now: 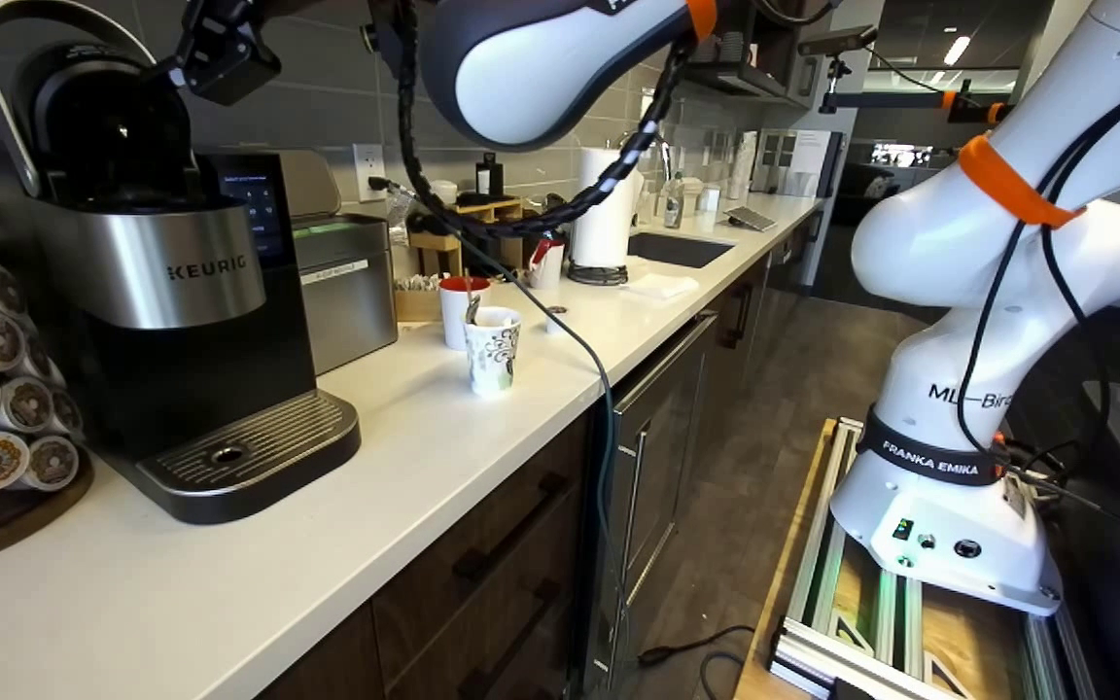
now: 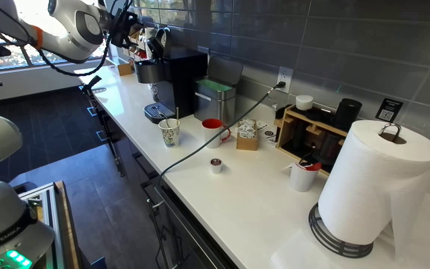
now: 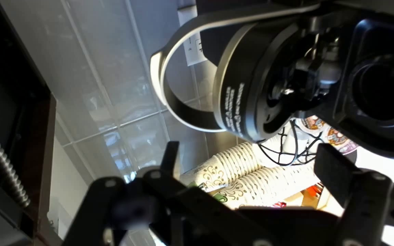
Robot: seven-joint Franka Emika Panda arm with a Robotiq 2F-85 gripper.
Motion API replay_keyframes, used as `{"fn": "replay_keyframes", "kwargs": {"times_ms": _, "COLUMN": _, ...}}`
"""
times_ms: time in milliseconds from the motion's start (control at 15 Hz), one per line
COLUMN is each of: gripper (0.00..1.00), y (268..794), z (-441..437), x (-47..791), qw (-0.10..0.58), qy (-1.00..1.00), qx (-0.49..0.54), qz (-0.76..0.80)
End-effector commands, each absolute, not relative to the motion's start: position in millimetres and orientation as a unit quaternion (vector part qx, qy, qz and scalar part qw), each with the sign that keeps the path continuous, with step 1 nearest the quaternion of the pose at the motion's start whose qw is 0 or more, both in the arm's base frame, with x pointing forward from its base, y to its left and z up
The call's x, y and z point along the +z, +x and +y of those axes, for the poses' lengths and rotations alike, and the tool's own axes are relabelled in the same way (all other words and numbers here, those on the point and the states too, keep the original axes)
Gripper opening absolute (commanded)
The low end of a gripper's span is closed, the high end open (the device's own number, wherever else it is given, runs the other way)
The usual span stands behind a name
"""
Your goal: Open the coffeemaker chamber.
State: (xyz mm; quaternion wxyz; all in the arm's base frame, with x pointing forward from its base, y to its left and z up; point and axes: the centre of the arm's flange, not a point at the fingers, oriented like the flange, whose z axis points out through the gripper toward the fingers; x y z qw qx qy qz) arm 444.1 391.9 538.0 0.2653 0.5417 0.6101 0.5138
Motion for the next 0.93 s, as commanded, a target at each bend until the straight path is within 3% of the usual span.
{"fn": "replay_keyframes", "kwargs": {"times_ms": 0, "gripper": 1.00, "y": 405, "z": 330, "x": 525, "qw": 0.184, "qy": 0.572, "qx": 0.500, "qz": 0.624}}
{"fn": "replay_keyframes", "kwargs": {"times_ms": 667, "gripper": 1.00, "y": 390, "z": 211, "x": 427, "qw": -0.005, "qy": 0.652, "qx": 0.485, "qz": 0.582}}
{"fn": "replay_keyframes", "kwargs": {"times_ms": 867, "gripper": 1.00, "y": 378, "z": 171, "x": 404, "qw": 0.027, "qy": 0.712, "qx": 0.417, "qz": 0.564}}
